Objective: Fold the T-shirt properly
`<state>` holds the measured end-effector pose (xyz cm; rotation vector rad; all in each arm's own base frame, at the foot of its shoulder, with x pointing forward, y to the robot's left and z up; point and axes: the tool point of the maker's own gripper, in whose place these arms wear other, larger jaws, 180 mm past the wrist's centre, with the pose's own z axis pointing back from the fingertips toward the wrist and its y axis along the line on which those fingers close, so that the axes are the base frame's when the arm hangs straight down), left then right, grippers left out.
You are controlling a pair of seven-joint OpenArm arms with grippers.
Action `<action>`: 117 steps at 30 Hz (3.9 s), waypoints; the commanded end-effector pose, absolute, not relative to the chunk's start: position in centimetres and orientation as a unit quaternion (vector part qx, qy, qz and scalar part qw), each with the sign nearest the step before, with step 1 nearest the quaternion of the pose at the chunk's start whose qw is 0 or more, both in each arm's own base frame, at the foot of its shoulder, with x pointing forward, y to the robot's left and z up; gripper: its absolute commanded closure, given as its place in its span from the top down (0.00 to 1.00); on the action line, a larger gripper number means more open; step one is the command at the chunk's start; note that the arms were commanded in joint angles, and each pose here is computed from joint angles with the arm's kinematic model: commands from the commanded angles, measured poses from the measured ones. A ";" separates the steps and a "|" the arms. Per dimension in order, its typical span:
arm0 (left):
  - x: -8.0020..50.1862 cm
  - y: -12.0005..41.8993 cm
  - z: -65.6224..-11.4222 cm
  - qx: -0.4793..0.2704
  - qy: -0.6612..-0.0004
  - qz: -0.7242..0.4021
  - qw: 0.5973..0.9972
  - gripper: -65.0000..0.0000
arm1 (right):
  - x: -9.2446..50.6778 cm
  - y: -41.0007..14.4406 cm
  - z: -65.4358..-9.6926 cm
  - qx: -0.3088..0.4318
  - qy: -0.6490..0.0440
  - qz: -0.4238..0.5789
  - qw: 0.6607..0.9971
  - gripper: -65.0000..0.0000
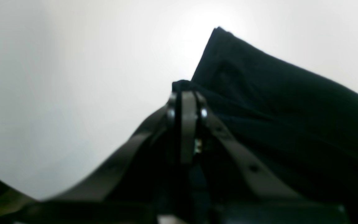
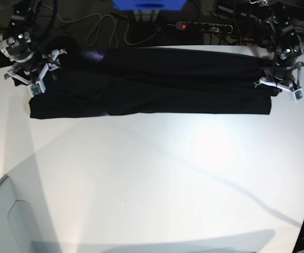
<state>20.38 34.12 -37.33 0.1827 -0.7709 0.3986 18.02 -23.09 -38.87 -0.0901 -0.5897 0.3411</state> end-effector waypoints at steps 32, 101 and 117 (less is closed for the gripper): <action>18.1 33.7 -38.0 0.055 -0.367 0.215 0.904 0.71 | 19.4 -21.7 -38.2 -0.020 -0.310 0.214 0.926 0.60; 18.4 32.6 -37.4 0.047 -0.376 0.216 0.900 0.00 | 19.0 -21.9 -38.4 -0.023 -0.303 0.215 0.928 0.60; 18.7 32.7 -37.5 0.044 -0.377 0.224 0.898 0.41 | 19.0 -22.0 -38.4 -0.024 -0.303 0.215 0.928 0.60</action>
